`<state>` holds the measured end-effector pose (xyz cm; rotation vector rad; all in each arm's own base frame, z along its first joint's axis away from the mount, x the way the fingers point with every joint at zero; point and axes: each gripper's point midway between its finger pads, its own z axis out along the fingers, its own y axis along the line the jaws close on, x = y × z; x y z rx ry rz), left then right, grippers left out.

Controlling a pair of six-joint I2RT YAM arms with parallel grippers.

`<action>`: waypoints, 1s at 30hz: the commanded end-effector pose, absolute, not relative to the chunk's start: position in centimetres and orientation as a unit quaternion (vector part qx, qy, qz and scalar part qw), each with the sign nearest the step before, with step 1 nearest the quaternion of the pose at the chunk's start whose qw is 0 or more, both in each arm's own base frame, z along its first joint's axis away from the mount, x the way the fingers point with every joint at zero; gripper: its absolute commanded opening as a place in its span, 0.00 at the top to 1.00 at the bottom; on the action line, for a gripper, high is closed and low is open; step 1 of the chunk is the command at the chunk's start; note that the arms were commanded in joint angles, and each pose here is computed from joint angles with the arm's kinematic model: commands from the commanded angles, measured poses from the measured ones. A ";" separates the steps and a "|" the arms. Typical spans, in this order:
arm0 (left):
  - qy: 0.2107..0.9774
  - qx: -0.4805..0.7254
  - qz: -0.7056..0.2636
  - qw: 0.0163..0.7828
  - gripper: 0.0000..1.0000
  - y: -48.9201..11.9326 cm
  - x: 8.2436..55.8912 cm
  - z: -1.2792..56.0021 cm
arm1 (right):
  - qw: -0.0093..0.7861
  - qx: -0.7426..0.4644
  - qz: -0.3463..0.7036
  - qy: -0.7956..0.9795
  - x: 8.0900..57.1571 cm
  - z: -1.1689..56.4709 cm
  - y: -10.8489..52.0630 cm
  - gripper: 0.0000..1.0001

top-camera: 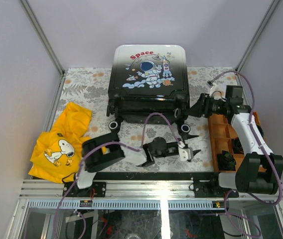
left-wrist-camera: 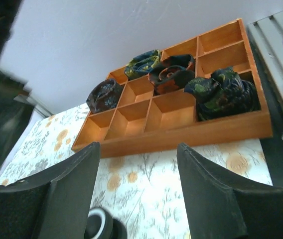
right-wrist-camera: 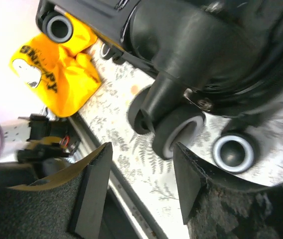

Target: Pack the luggage

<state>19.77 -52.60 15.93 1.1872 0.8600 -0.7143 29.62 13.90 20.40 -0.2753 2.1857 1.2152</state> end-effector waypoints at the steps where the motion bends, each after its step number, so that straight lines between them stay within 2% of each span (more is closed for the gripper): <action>1: 0.402 0.548 -0.351 0.644 0.38 -48.8 18.5 17.3 | 0.382 -0.141 0.439 0.800 29.8 22.5 10.5 0.39; 7: 0.451 0.541 -0.359 0.612 0.37 -43.5 18.8 19.9 | 0.444 -0.188 0.342 0.807 30.5 17.9 8.1 0.34; 11: 0.550 0.480 -0.356 0.583 0.37 -40.4 23.0 20.5 | 0.467 -0.177 0.340 0.797 31.5 16.5 8.3 0.33; 16: 0.607 0.442 -0.308 0.584 0.39 -36.7 27.8 20.3 | 0.448 -0.164 0.380 0.793 32.3 16.4 9.3 0.35; 23: 0.625 0.437 -0.264 0.590 0.39 -34.3 30.0 19.1 | 0.401 -0.181 0.455 0.774 29.1 19.0 13.6 0.18; 27: 0.632 0.432 -0.259 0.589 0.39 -33.6 29.8 18.9 | 0.402 -0.132 0.398 0.814 28.7 19.1 13.6 0.00; 30: 0.633 0.429 -0.258 0.590 0.39 -33.2 29.5 18.9 | 0.412 -0.083 0.336 0.843 29.5 18.7 12.6 0.01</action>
